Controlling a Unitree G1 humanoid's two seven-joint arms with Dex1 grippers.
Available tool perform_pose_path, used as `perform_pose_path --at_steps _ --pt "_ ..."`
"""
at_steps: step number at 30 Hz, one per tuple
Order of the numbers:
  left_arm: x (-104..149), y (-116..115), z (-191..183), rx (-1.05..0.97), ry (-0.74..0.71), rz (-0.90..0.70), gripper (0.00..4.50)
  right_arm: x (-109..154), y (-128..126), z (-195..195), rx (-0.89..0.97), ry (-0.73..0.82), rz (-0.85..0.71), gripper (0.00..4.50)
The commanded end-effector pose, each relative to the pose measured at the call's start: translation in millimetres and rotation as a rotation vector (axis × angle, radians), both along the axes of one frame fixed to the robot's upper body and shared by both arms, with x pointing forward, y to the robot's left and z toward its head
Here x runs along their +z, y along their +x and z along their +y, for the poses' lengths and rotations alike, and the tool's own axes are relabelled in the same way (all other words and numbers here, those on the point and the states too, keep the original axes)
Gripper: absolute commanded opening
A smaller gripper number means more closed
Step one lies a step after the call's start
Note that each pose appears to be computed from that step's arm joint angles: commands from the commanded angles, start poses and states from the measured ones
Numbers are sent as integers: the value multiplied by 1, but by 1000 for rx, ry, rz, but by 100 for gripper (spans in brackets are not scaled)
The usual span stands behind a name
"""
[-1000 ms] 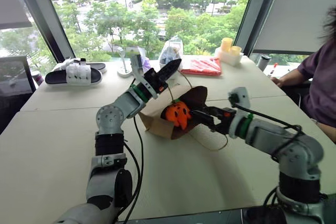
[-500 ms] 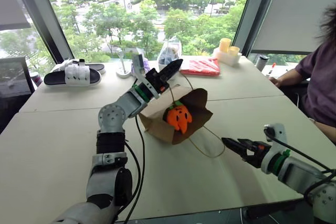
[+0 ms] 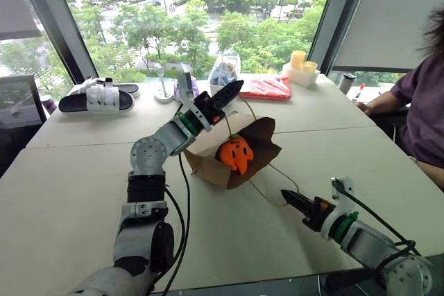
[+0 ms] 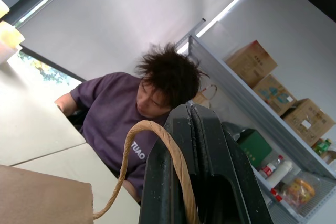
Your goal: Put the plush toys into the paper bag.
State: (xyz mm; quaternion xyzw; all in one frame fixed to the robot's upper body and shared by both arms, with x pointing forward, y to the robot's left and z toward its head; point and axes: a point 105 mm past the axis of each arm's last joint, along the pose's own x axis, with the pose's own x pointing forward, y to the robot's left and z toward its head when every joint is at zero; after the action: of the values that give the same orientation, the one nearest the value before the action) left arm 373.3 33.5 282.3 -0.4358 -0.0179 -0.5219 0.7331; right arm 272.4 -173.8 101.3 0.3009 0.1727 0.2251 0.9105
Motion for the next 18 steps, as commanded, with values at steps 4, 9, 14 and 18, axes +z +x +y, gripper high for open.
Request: perform_pose_path --at_steps 4,9,14,18 --pt "11 -12 -2 -26 66 -131 0 65 -6 12 89 138 -235 3" --pt "26 -12 4 -13 83 -199 0 122 -13 9 162 278 -408 3" --pt "41 0 16 41 69 -211 0 158 -8 2 175 313 -504 3" --pt "20 19 9 100 177 -151 0 170 10 -3 132 325 -522 3"
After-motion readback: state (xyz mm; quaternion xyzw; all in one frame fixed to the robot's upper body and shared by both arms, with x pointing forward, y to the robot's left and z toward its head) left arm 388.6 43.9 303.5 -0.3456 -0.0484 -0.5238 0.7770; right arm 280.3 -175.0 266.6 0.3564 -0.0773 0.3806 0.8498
